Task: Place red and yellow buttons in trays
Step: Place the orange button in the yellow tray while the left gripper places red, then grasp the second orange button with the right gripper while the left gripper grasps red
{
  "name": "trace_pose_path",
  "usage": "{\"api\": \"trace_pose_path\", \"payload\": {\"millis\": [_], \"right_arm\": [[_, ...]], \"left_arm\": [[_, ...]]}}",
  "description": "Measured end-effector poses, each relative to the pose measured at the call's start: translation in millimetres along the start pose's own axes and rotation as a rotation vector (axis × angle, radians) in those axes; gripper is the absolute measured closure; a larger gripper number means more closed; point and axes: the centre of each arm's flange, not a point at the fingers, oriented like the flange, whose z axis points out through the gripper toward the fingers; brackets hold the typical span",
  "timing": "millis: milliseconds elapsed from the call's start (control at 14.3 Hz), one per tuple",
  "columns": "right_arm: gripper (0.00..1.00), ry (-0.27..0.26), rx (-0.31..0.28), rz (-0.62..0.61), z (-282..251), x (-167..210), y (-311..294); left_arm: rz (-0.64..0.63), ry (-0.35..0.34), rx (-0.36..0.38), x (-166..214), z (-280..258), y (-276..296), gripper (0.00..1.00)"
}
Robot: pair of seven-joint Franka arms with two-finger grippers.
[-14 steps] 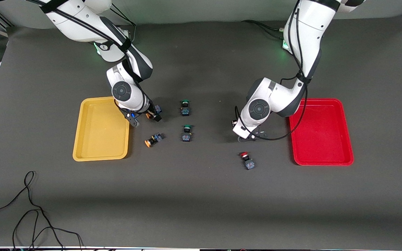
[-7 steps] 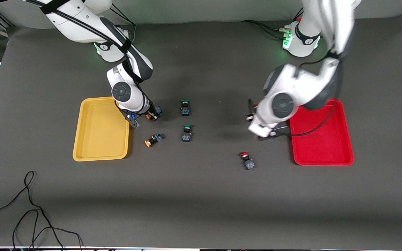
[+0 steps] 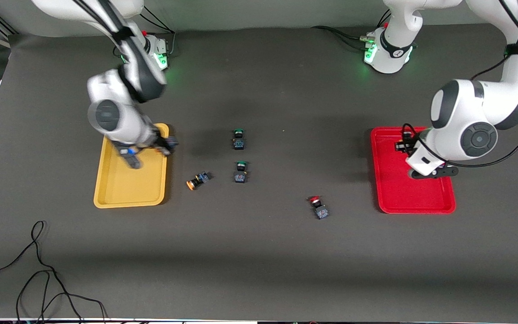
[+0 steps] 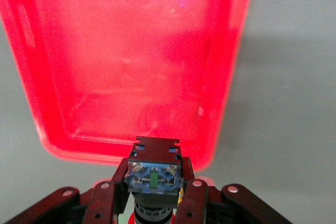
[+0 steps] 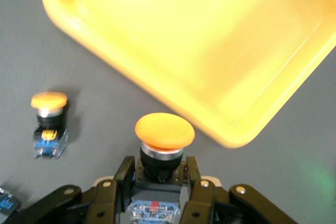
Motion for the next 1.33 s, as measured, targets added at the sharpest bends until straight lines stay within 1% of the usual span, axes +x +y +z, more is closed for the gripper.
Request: {"api": "trace_pose_path", "payload": {"millis": [70, 209, 279, 349, 419, 558, 628, 698, 767, 837, 907, 977, 1047, 1116, 1186, 1326], "right_arm": [[0.56, -0.010, 0.004, -0.028, -2, 33, 24], [0.56, -0.038, 0.004, -0.066, 19, 86, 68], [0.56, -0.050, 0.000, -0.069, 38, 101, 83], [0.56, -0.059, -0.008, -0.068, 59, 106, 89], [0.56, -0.066, -0.017, -0.067, 77, 105, 89], [0.56, -0.077, -0.026, -0.072, 112, 98, 85], [0.56, -0.080, -0.023, -0.068, 125, 96, 83], [0.56, -0.084, -0.018, -0.059, 136, 95, 83], [0.51, -0.090, -0.018, -0.051, 143, 95, 83], [0.41, -0.092, -0.017, -0.048, 145, 95, 83], [0.32, -0.092, -0.015, -0.047, 142, 96, 82], [0.21, -0.092, -0.010, -0.047, 133, 97, 79], [0.12, -0.092, -0.003, -0.045, 117, 98, 73], [0.01, -0.094, 0.002, -0.040, 94, 99, 63], [0.00, -0.095, 0.009, -0.036, 66, 98, 48], [0.00, -0.075, 0.044, -0.014, 11, 83, 3]], "left_arm": [[0.005, 0.015, -0.004, -1, 27, -5, 0.58], [0.014, 0.030, -0.008, -5, 69, -4, 0.58], [0.020, 0.033, -0.008, -6, 83, -2, 0.58], [0.023, 0.032, -0.008, -5, 91, -1, 0.58], [0.025, 0.027, -0.008, -5, 96, 0, 0.52], [0.024, 0.022, -0.006, -5, 88, -1, 0.32], [0.022, 0.008, -0.002, -5, 75, -1, 0.20], [0.021, -0.005, 0.003, -5, 55, -1, 0.10], [0.019, -0.011, 0.006, -4, 27, 3, 0.01], [0.018, -0.003, 0.010, -1, -5, 13, 0.00], [0.013, 0.017, 0.015, 2, -38, 32, 0.00], [-0.005, 0.046, 0.011, 5, -65, 59, 0.00], [-0.035, 0.075, -0.001, 11, -83, 91, 0.00], [-0.065, 0.097, -0.016, 19, -92, 124, 0.00], [-0.094, 0.108, -0.027, 32, -92, 156, 0.00], [-0.174, 0.111, -0.053, 68, -75, 207, 0.00]]}}
